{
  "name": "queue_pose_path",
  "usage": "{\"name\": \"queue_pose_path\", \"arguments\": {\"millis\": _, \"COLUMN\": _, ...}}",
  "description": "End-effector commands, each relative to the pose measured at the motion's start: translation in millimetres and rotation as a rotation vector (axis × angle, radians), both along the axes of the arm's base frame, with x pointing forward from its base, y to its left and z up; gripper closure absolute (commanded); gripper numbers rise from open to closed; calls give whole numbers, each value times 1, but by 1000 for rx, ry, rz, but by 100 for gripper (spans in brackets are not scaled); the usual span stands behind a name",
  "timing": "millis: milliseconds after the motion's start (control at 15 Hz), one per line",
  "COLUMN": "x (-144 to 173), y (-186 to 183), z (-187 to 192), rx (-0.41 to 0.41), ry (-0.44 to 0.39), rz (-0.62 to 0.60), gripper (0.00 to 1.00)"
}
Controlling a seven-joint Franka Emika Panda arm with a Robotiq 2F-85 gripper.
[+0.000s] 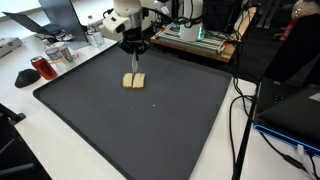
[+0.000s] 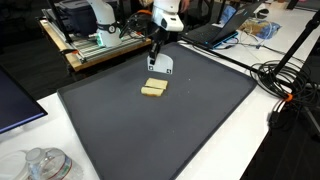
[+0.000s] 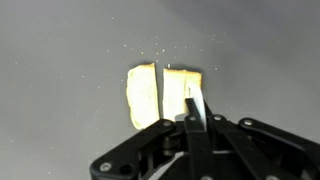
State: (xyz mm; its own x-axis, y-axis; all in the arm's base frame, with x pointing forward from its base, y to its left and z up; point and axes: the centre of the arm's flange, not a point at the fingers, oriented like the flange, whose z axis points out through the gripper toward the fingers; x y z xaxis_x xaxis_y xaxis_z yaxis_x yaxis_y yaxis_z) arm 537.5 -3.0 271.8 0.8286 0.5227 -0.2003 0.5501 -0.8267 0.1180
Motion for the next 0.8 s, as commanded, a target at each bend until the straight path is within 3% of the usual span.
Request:
{"name": "queue_pose_path", "arguments": {"millis": 0, "x": 5, "y": 30, "z": 19, "rx": -82, "ry": -34, "rz": -20, "gripper": 99}}
{"name": "queue_pose_path", "arguments": {"millis": 200, "x": 8, "y": 45, "z": 22, "rx": -127, "ry": -48, "rz": -103, "gripper": 99}}
{"name": "queue_pose_path", "arguments": {"millis": 733, "x": 11, "y": 72, "z": 22, "rx": -130, "ry": -164, "rz": -297, "gripper": 99}}
